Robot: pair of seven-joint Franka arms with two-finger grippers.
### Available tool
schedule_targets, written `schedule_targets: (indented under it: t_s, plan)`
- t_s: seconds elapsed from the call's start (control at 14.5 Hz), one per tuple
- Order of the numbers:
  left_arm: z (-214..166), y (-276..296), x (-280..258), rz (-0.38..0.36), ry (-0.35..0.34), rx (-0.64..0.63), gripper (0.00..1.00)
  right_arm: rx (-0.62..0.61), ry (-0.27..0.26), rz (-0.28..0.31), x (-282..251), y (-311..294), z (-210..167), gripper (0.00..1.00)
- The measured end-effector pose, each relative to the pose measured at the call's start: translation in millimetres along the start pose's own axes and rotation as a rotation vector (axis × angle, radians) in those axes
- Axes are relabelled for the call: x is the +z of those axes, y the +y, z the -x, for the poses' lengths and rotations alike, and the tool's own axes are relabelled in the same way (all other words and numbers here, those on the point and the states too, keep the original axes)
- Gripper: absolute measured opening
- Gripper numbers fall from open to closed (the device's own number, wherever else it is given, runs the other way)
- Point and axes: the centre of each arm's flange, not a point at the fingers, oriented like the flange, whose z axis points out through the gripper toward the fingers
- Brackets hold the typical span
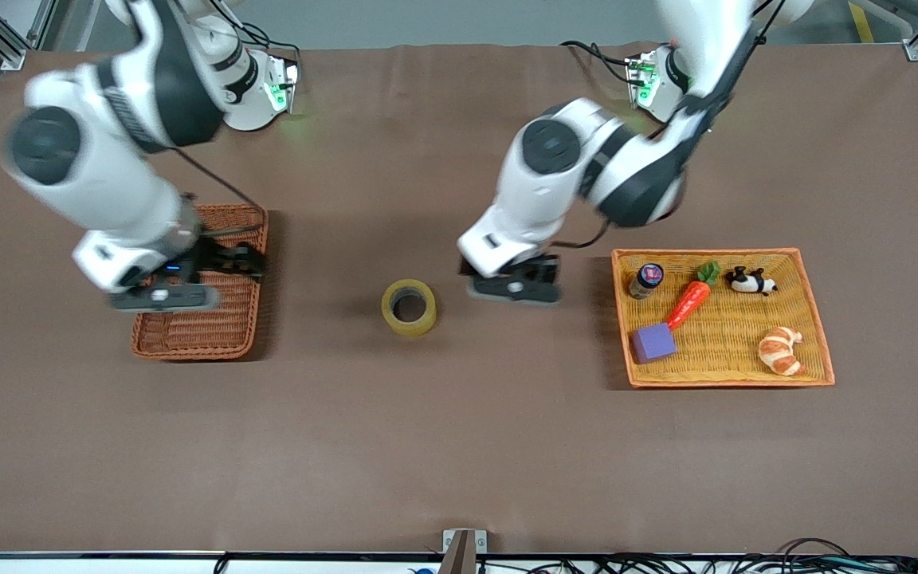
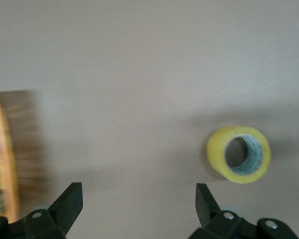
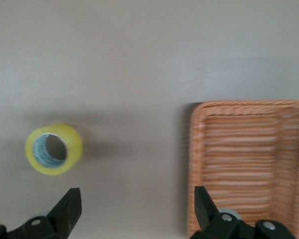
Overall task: Move tape to another basket
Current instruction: 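Set the tape on the table while the right gripper reaches toward it, then grasp the tape with the right gripper while the left gripper withdraws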
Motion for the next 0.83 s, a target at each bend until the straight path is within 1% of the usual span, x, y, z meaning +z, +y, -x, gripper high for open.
schedule_targets:
  t_s: [0.14, 0.28, 0.48, 0.69, 0.83]
  plan:
    - [-4.0, -32.6, -35.7, -0.006, 0.043, -0.042, 1.00, 0.009, -0.002, 0.004, 40.1, -47.2, 9.3, 1.00]
    - [-9.7, -53.5, -60.0, -0.005, 0.079, -0.074, 1.00, 0.002, -0.009, 0.011, 84.5, -89.7, 17.6, 1.00]
    - [-22.8, -87.5, -87.9, -0.008, 0.119, -0.122, 1.00, 0.006, -0.014, 0.022, 141.7, -128.5, 26.2, 1.00]
    - [-32.0, -122.4, -122.3, -0.048, 0.102, -0.103, 1.00, 0.011, -0.007, 0.024, 184.5, -147.6, 30.4, 1.00]
    - [-36.5, -142.6, -146.8, -0.065, 0.098, -0.101, 1.00, 0.008, -0.010, 0.041, 212.0, -155.6, 34.9, 1.00]
